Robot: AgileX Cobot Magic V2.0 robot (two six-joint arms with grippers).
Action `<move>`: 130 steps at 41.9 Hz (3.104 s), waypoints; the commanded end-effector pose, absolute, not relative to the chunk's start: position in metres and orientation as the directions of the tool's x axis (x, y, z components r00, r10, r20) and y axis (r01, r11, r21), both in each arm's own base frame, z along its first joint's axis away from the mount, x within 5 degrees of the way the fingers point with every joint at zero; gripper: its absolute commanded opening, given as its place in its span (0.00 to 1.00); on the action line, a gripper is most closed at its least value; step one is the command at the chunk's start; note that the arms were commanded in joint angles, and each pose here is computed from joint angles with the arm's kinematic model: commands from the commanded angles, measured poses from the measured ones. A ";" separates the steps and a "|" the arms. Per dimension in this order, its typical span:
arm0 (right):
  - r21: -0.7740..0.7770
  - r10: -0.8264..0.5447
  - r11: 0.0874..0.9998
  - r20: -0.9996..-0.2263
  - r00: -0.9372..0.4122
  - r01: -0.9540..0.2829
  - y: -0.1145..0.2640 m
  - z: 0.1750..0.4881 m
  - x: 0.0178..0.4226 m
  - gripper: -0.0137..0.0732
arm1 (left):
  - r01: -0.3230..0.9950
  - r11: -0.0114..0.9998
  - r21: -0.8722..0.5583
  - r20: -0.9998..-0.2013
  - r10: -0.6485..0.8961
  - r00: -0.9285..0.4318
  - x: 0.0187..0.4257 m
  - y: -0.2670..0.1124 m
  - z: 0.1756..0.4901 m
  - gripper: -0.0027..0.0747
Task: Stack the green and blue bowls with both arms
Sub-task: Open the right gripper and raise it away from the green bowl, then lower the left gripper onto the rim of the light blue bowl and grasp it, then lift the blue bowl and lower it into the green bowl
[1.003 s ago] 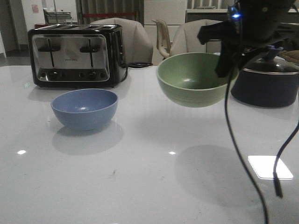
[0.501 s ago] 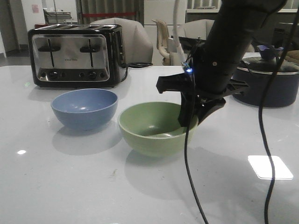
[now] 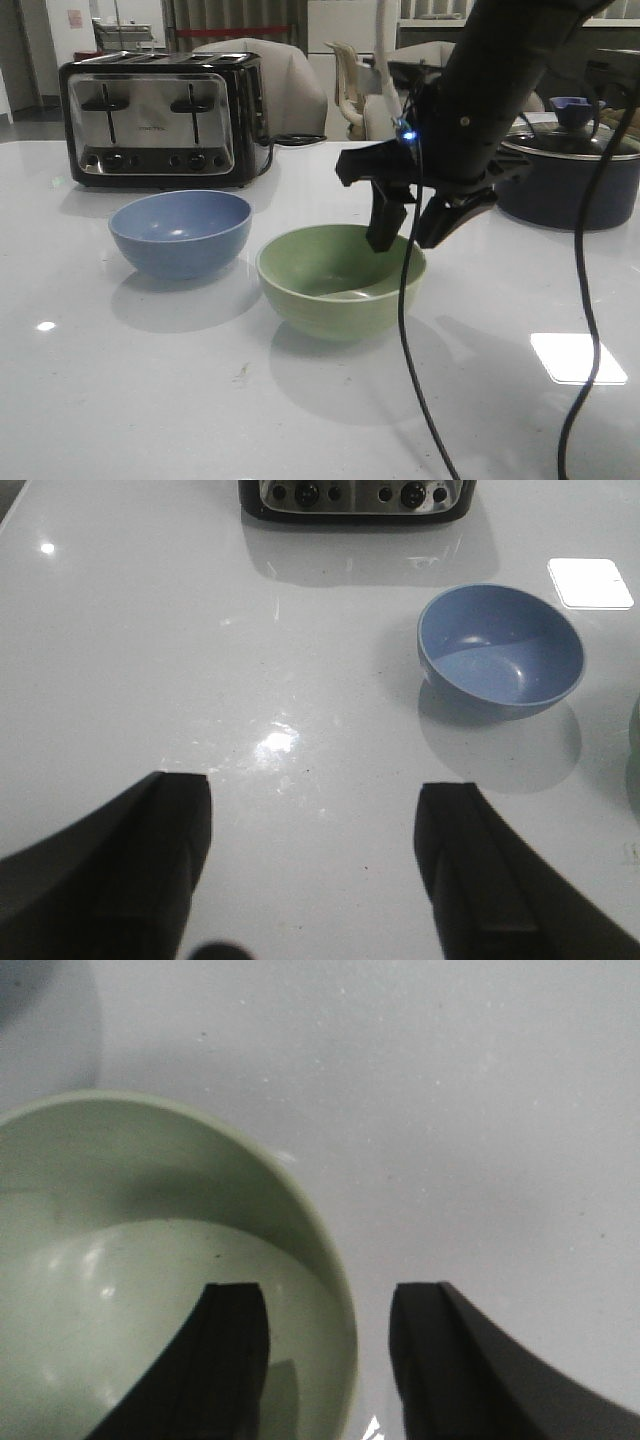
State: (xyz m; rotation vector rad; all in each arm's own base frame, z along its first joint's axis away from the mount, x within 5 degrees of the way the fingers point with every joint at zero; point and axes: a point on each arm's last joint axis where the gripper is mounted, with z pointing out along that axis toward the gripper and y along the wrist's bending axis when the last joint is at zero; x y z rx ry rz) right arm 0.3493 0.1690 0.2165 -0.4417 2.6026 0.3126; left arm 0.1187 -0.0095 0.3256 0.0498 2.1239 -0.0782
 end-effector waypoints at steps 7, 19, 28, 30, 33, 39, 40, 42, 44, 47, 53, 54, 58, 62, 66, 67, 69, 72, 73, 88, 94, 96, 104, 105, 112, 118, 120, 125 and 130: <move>-0.018 -0.377 0.866 -0.680 -0.629 -0.499 0.156 0.303 0.289 0.64 | 0.073 0.996 -0.050 -0.898 -0.013 -0.440 0.123 -0.011 0.341 0.68; -0.014 -0.362 0.870 -0.697 -0.619 -0.493 0.114 0.321 0.207 0.64 | 0.073 0.996 -0.052 -0.894 -0.014 -0.449 0.122 -0.011 0.340 0.68; -0.015 -0.342 0.870 -0.737 -0.583 -0.493 0.087 0.322 0.158 0.64 | 0.141 0.989 -0.046 -0.893 0.022 -0.449 0.121 -0.019 0.340 0.68; -0.015 -0.335 0.870 -0.751 -0.569 -0.492 0.082 0.322 0.149 0.64 | 0.180 0.983 -0.028 -0.893 0.056 -0.447 0.121 -0.023 0.340 0.68; -0.015 -0.326 0.870 -0.767 -0.553 -0.492 0.076 0.322 0.138 0.64 | 0.232 0.973 -0.001 -0.888 0.106 -0.448 0.123 -0.028 0.339 0.68; -0.016 -0.313 0.871 -0.789 -0.529 -0.492 0.068 0.326 0.124 0.64 | 0.278 0.961 -0.005 -0.857 0.139 -0.496 0.137 -0.038 0.340 0.68; -0.016 -0.309 0.871 -0.795 -0.522 -0.491 0.067 0.327 0.122 0.64 | 0.281 0.960 -0.006 -0.842 0.147 -0.520 0.142 -0.039 0.339 0.68; -0.016 -0.304 0.871 -0.803 -0.513 -0.491 0.066 0.329 0.120 0.64 | 0.284 0.959 -0.009 -0.824 0.154 -0.545 0.149 -0.042 0.342 0.68; -0.016 -0.303 0.871 -0.804 -0.511 -0.491 0.065 0.330 0.119 0.64 | 0.285 0.958 -0.010 -0.802 0.162 -0.575 0.159 -0.045 0.343 0.68; -0.016 -0.302 0.871 -0.805 -0.510 -0.491 0.065 0.330 0.119 0.64 | 0.286 0.958 -0.014 -0.761 0.175 -0.625 0.177 -0.050 0.342 0.68; -0.016 -0.302 0.871 -0.805 -0.510 -0.491 0.065 0.330 0.119 0.64 | 0.285 0.958 -0.018 -0.694 0.193 -0.693 0.219 -0.061 0.334 0.68; -0.016 -0.302 0.871 -0.805 -0.510 -0.491 0.065 0.330 0.119 0.64 | 0.284 0.959 -0.019 -0.683 0.195 -0.704 0.228 -0.063 0.331 0.68; -0.016 -0.302 0.871 -0.805 -0.510 -0.491 0.065 0.330 0.119 0.64 | 0.283 0.959 -0.020 -0.639 0.205 -0.741 0.258 -0.071 0.321 0.68; -0.016 -0.302 0.871 -0.805 -0.510 -0.491 0.065 0.330 0.119 0.64 | 0.282 0.959 -0.022 -0.601 0.213 -0.770 0.288 -0.079 0.309 0.68; -0.016 -0.302 0.871 -0.805 -0.510 -0.491 0.065 0.330 0.119 0.64 | 0.278 0.960 -0.038 -0.570 0.208 -0.795 0.318 -0.087 0.295 0.68; -0.016 -0.302 0.871 -0.805 -0.510 -0.491 0.065 0.330 0.119 0.64 | 0.277 0.960 -0.039 -0.568 0.206 -0.796 0.324 -0.089 0.292 0.68; -0.016 -0.302 0.871 -0.805 -0.510 -0.491 0.065 0.330 0.119 0.64 | 0.275 0.960 -0.046 -0.558 0.203 -0.805 0.338 -0.093 0.285 0.68; -0.016 -0.302 0.871 -0.805 -0.510 -0.491 0.065 0.330 0.119 0.64 | 0.273 0.961 -0.046 -0.554 0.203 -0.807 0.359 -0.098 0.275 0.68; -0.016 -0.302 0.871 -0.805 -0.510 -0.491 0.065 0.330 0.119 0.64 | 0.272 0.961 -0.045 -0.554 0.203 -0.808 0.365 -0.100 0.270 0.68; -0.016 -0.302 0.871 -0.805 -0.510 -0.491 0.065 0.330 0.119 0.64 | 0.265 0.963 -0.047 -0.557 0.195 -0.807 0.418 -0.114 0.225 0.68; -0.016 -0.302 0.871 -0.805 -0.510 -0.491 0.065 0.330 0.119 0.64 | 0.260 0.964 -0.053 -0.571 0.185 -0.800 0.423 -0.115 0.218 0.59; -0.016 -0.302 0.871 -0.805 -0.510 -0.491 0.065 0.330 0.119 0.64 | 0.259 0.964 -0.056 -0.573 0.181 -0.800 0.423 -0.115 0.218 0.52; -0.016 -0.303 0.871 -0.805 -0.511 -0.491 0.065 0.330 0.119 0.64 | 0.259 0.964 -0.056 -0.568 0.183 -0.803 0.422 -0.115 0.218 0.25; -0.016 -0.303 0.871 -0.805 -0.511 -0.491 0.065 0.330 0.119 0.64 | 0.259 0.964 -0.056 -0.566 0.183 -0.804 0.422 -0.115 0.218 0.23; -0.016 -0.303 0.871 -0.805 -0.511 -0.491 0.065 0.330 0.119 0.64 | 0.264 0.963 -0.059 -0.535 0.192 -0.823 0.419 -0.115 0.228 0.17; -0.016 -0.303 0.871 -0.805 -0.511 -0.491 0.065 0.330 0.119 0.64 | 0.272 0.960 -0.059 -0.566 0.192 -0.801 0.413 -0.114 0.261 0.17; -0.016 -0.303 0.871 -0.805 -0.511 -0.491 0.065 0.330 0.119 0.64 | 0.277 0.959 -0.057 -0.591 0.191 -0.784 0.409 -0.113 0.278 0.17; -0.016 -0.303 0.871 -0.805 -0.511 -0.491 0.065 0.330 0.119 0.64 | 0.287 0.954 -0.082 -0.639 0.171 -0.750 0.396 -0.113 0.316 0.17; -0.016 -0.303 0.871 -0.805 -0.511 -0.491 0.065 0.330 0.119 0.64 | 0.336 0.932 -0.137 -0.663 0.166 -0.730 0.380 -0.123 0.344 0.17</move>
